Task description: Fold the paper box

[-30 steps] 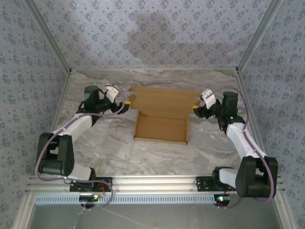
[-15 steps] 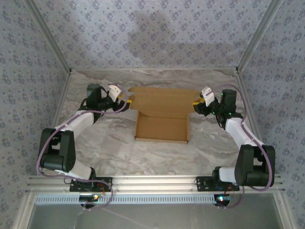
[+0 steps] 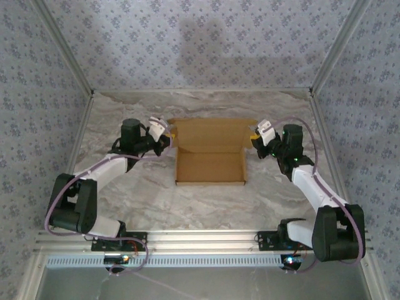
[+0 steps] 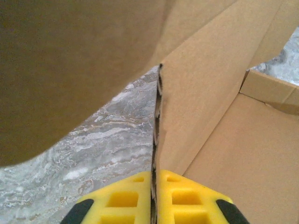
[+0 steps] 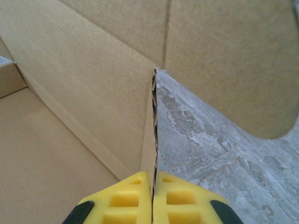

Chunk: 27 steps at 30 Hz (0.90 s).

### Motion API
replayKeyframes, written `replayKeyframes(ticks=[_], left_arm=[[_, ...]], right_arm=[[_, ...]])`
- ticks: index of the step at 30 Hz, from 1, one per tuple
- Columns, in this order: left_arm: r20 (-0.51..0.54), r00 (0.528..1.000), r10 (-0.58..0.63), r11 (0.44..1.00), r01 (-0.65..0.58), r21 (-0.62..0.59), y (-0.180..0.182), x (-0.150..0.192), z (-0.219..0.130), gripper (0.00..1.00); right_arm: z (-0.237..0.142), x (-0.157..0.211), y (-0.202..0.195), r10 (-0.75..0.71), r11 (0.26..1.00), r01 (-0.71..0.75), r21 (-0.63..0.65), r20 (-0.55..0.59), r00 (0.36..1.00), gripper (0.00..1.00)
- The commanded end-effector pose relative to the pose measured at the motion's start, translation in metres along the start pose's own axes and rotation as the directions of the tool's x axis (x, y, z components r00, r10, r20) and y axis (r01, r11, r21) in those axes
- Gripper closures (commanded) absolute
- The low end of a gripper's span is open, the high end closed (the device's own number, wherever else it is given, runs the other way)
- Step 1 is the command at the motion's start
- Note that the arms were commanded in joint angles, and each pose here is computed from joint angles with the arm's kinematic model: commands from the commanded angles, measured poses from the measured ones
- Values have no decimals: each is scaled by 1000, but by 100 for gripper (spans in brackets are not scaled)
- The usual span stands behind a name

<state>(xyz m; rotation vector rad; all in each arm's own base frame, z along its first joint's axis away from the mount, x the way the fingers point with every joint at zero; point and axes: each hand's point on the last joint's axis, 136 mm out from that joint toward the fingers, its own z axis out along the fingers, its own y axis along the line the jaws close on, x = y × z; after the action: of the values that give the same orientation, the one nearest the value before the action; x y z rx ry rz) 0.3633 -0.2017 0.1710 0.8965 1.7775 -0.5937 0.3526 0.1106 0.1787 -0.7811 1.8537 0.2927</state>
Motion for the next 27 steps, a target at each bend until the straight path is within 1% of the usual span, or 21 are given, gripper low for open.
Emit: replayKeyframes(ticks=[1, 5, 8, 10, 11, 14, 16, 19, 20, 24, 27], left_arm=[[43, 999, 26, 995, -21, -96, 8, -18, -6, 100], [52, 997, -52, 981, 61, -184, 19, -24, -7, 100], [57, 995, -80, 957, 93, -276, 26, -25, -6, 100], [61, 995, -84, 946, 99, -309, 26, -24, -4, 100], [62, 995, -84, 936, 100, -336, 27, -24, -4, 100], [98, 991, -86, 925, 116, -361, 25, -28, -3, 100], [114, 989, -94, 912, 131, -389, 28, -31, -3, 100], [168, 979, -112, 896, 173, -410, 31, -37, -8, 100], [183, 976, -115, 892, 183, -414, 32, -39, -10, 100], [220, 968, -116, 867, 207, -454, 32, -46, -12, 97], [225, 969, -104, 855, 203, -477, 27, -48, -7, 97]], right_arm=[[0, -4, -6, 33, 996, -33, 85, 4, 999, 95], [5, -8, -1, 95, 989, -93, 114, -8, 995, 97], [8, -9, 2, 132, 981, -130, 142, -5, 991, 98], [9, -13, 4, 156, 975, -157, 157, 17, 988, 100], [8, -17, 3, 171, 969, -174, 173, 33, 985, 100], [7, -29, 6, 200, 957, -215, 196, 93, 975, 100], [8, -35, 9, 201, 950, -225, 215, 126, 971, 100], [8, -50, 14, 183, 939, -232, 253, 201, 962, 100], [7, -52, 14, 174, 935, -230, 271, 214, 961, 98], [1, -59, 6, 171, 883, -270, 383, 274, 946, 98], [3, -58, 3, 220, 845, -339, 413, 309, 925, 97]])
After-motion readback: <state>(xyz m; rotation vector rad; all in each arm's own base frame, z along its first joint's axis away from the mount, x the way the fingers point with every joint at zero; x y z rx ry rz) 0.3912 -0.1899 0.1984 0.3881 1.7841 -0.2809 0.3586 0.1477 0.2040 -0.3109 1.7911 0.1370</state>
